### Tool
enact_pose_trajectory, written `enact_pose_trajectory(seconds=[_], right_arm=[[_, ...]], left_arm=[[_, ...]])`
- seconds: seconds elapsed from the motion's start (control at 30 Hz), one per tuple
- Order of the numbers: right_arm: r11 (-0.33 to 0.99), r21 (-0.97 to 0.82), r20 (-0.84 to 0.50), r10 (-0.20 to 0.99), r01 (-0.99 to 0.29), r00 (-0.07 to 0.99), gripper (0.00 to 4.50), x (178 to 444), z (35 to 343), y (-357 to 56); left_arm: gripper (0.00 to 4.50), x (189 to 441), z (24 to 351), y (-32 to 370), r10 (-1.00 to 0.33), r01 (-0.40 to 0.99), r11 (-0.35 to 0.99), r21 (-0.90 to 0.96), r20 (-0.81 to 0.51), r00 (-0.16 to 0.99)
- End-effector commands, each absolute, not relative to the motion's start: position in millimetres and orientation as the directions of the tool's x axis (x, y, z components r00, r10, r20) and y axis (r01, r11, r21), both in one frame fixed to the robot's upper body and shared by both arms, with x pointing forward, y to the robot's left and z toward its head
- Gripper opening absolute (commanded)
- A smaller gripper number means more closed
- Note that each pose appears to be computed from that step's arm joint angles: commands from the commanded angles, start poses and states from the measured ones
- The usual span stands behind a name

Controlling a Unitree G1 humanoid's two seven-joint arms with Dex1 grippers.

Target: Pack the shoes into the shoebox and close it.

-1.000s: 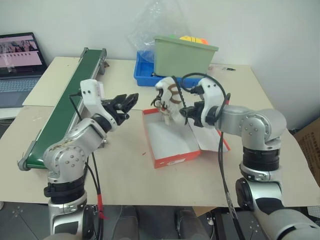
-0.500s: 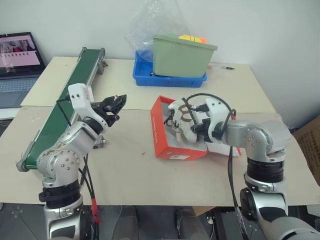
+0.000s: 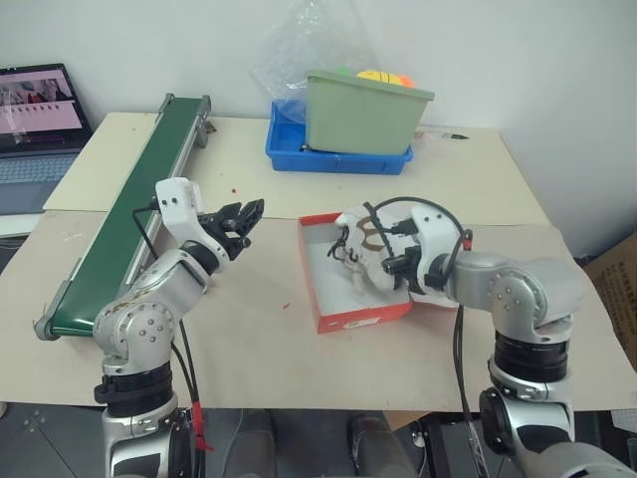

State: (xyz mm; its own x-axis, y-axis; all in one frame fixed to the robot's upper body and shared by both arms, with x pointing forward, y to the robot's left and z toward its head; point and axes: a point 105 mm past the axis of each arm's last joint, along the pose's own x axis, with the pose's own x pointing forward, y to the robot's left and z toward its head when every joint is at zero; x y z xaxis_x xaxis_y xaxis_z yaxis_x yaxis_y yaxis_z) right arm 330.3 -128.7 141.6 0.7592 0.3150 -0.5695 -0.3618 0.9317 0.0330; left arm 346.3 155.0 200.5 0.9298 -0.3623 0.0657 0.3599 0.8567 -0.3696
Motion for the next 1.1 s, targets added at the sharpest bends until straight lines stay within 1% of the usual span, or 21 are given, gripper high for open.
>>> enact_pose_trajectory(seconds=[0.03, 0.13, 0.2, 0.23, 0.3, 0.33, 0.37, 0.43, 0.5, 0.53, 0.57, 0.63, 0.7, 0.73, 0.8, 0.87, 0.93, 1.0, 1.1], right_arm=[[0.933, 0.007, -0.539, 0.307, -0.361, 0.784, 0.33, 324, 148, -131], [0.929, 0.014, -0.546, 0.316, -0.369, 0.776, 0.33, 320, 143, -128], [0.931, 0.013, -0.548, 0.312, -0.366, 0.776, 1.29, 320, 142, -129], [0.931, 0.013, -0.548, 0.312, -0.365, 0.776, 1.54, 321, 143, -129], [0.931, 0.011, -0.545, 0.312, -0.366, 0.778, 2.27, 322, 145, -128], [0.930, 0.010, -0.543, 0.313, -0.366, 0.779, 2.50, 322, 146, -128], [0.932, 0.004, -0.536, 0.309, -0.363, 0.786, 2.94, 324, 149, -129], [0.934, -0.008, -0.518, 0.302, -0.358, 0.800, 3.54, 328, 158, -130], [0.930, -0.035, -0.490, 0.302, -0.365, 0.818, 4.27, 332, 172, -129], [0.928, -0.047, -0.480, 0.303, -0.369, 0.823, 4.27, 334, 177, -128], [0.919, -0.047, -0.453, 0.331, -0.393, 0.828, 4.27, 335, 188, -124], [0.892, -0.036, -0.402, 0.399, -0.450, 0.824, 4.27, 335, 209, -114], [0.859, 0.015, -0.350, 0.484, -0.512, 0.802, 4.27, 335, 228, -102], [0.837, 0.042, -0.327, 0.527, -0.545, 0.784, 4.27, 334, 236, -97], [0.753, 0.058, -0.270, 0.644, -0.656, 0.716, 4.27, 325, 260, -85], [0.686, 0.067, -0.219, 0.719, -0.725, 0.660, 4.27, 318, 281, -80], [0.641, 0.072, -0.205, 0.759, -0.764, 0.618, 4.27, 315, 288, -78], [0.602, 0.036, -0.202, 0.786, -0.798, 0.584, 4.27, 314, 288, -75], [0.496, -0.025, -0.175, 0.853, -0.868, 0.492, 4.27, 315, 287, -72]], left_arm=[[2.66, 343, 210, 151, -0.375, 0.386, 0.852, -0.353, 0.102, 0.922], [2.66, 342, 208, 150, -0.379, 0.387, 0.851, -0.356, 0.094, 0.921], [2.76, 343, 208, 150, -0.378, 0.384, 0.851, -0.359, 0.091, 0.921], [2.76, 343, 208, 150, -0.378, 0.384, 0.851, -0.359, 0.090, 0.921], [2.76, 342, 208, 149, -0.378, 0.384, 0.851, -0.358, 0.091, 0.921], [2.76, 342, 208, 149, -0.378, 0.384, 0.851, -0.358, 0.091, 0.921], [2.76, 342, 208, 148, -0.379, 0.386, 0.849, -0.361, 0.093, 0.921], [2.76, 342, 207, 148, -0.378, 0.385, 0.849, -0.361, 0.092, 0.921], [2.76, 343, 207, 147, -0.378, 0.385, 0.849, -0.361, 0.094, 0.921], [2.76, 344, 207, 147, -0.378, 0.386, 0.849, -0.361, 0.095, 0.921], [2.76, 345, 208, 148, -0.375, 0.386, 0.850, -0.357, 0.103, 0.921], [2.76, 348, 211, 153, -0.358, 0.375, 0.861, -0.343, 0.115, 0.927], [2.76, 350, 212, 159, -0.334, 0.356, 0.875, -0.329, 0.121, 0.935], [2.76, 351, 212, 162, -0.325, 0.347, 0.881, -0.322, 0.123, 0.938], [2.76, 351, 212, 171, -0.291, 0.314, 0.907, -0.281, 0.123, 0.949], [2.76, 350, 214, 181, -0.251, 0.276, 0.930, -0.244, 0.128, 0.959], [2.76, 347, 217, 189, -0.217, 0.242, 0.948, -0.206, 0.135, 0.967], [2.76, 343, 218, 202, -0.171, 0.195, 0.964, -0.181, 0.139, 0.975], [2.76, 332, 222, 225, -0.065, 0.079, 0.992, -0.099, 0.138, 0.988]])
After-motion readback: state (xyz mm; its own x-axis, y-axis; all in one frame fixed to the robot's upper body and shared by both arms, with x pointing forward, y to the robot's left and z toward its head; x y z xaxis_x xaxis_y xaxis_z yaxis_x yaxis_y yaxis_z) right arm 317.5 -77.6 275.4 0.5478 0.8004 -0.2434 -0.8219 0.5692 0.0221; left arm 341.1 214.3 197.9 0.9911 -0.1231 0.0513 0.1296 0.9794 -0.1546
